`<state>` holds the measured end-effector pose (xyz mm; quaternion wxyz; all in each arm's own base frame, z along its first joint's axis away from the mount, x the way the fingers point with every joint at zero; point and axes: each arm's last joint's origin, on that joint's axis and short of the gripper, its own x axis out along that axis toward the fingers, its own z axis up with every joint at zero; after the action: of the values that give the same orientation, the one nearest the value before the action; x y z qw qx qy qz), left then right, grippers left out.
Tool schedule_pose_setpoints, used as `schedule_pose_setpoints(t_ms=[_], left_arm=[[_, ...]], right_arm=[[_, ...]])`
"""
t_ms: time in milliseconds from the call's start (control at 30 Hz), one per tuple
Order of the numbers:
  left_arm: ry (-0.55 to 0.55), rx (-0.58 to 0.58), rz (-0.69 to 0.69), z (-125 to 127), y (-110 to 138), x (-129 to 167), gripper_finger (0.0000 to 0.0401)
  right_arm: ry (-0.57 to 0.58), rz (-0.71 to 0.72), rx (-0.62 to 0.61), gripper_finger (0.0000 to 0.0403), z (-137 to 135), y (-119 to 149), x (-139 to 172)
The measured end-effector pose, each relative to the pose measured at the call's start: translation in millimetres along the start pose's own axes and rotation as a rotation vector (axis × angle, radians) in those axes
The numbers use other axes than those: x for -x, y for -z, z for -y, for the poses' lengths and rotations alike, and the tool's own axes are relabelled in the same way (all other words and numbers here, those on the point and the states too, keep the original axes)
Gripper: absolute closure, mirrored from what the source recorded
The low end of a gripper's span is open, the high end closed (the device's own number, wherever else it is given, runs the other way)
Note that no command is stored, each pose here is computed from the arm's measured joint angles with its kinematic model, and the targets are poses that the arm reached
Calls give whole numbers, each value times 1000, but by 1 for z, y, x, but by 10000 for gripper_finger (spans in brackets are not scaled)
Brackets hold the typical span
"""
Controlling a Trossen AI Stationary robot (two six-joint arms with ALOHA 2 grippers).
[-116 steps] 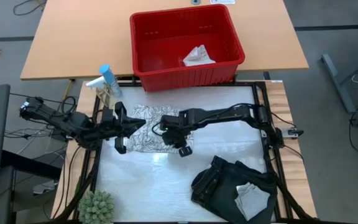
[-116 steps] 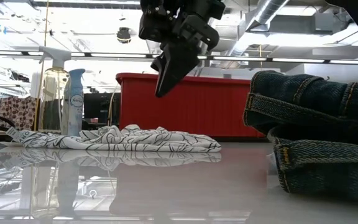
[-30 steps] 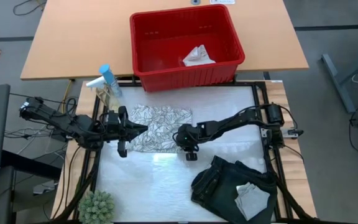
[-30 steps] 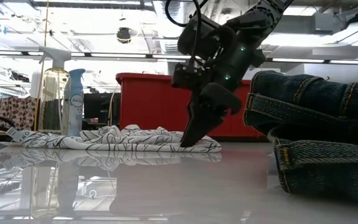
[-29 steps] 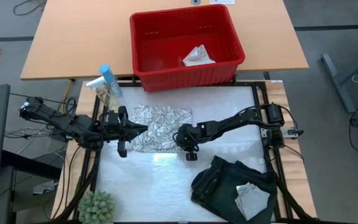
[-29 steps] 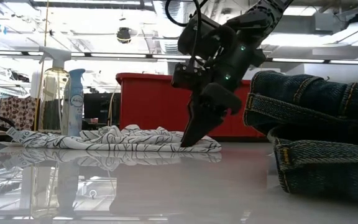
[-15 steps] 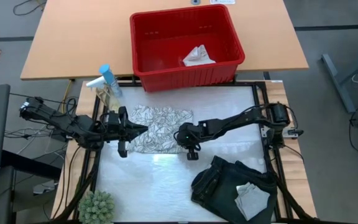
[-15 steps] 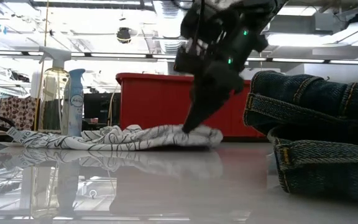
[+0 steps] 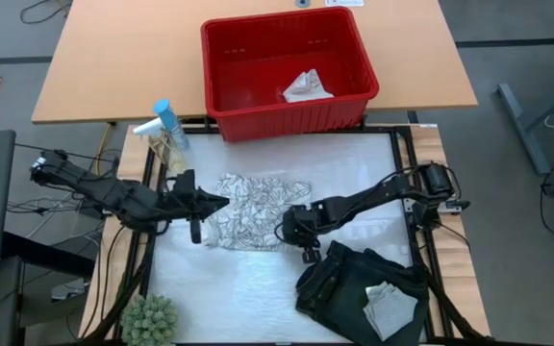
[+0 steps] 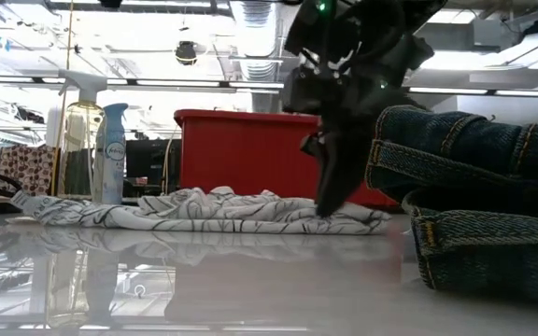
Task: Fold Laundry from Bin
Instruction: Fold the white from the red laundry bin
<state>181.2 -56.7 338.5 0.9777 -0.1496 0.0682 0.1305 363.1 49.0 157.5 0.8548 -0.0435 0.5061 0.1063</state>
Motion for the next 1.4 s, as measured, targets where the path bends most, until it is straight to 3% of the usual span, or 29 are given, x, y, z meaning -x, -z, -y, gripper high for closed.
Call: schedule_pose_setpoints(t_ms=[300, 433, 567, 700, 1000, 1400], left_arm=[[-144, -3, -129, 2, 32, -50, 395], [-263, 33, -190, -15, 48, -84, 394], [-291, 37, -309, -42, 63, -116, 379], [-208, 95, -426, -71, 71, -141, 339], [-284, 78, -504, -110, 81, -157, 253], [-361, 9, -621, -121, 118, -184, 255]], right_arm=[[-36, -50, 14, 260, -3, -8, 26], [-36, -101, -8, 245, -3, -5, 46], [-31, -132, -63, 242, -1, 0, 65], [-31, -147, -79, 242, -3, 3, 77], [-31, -163, -93, 248, -6, 6, 82], [-30, -161, -106, 255, -6, 5, 82]])
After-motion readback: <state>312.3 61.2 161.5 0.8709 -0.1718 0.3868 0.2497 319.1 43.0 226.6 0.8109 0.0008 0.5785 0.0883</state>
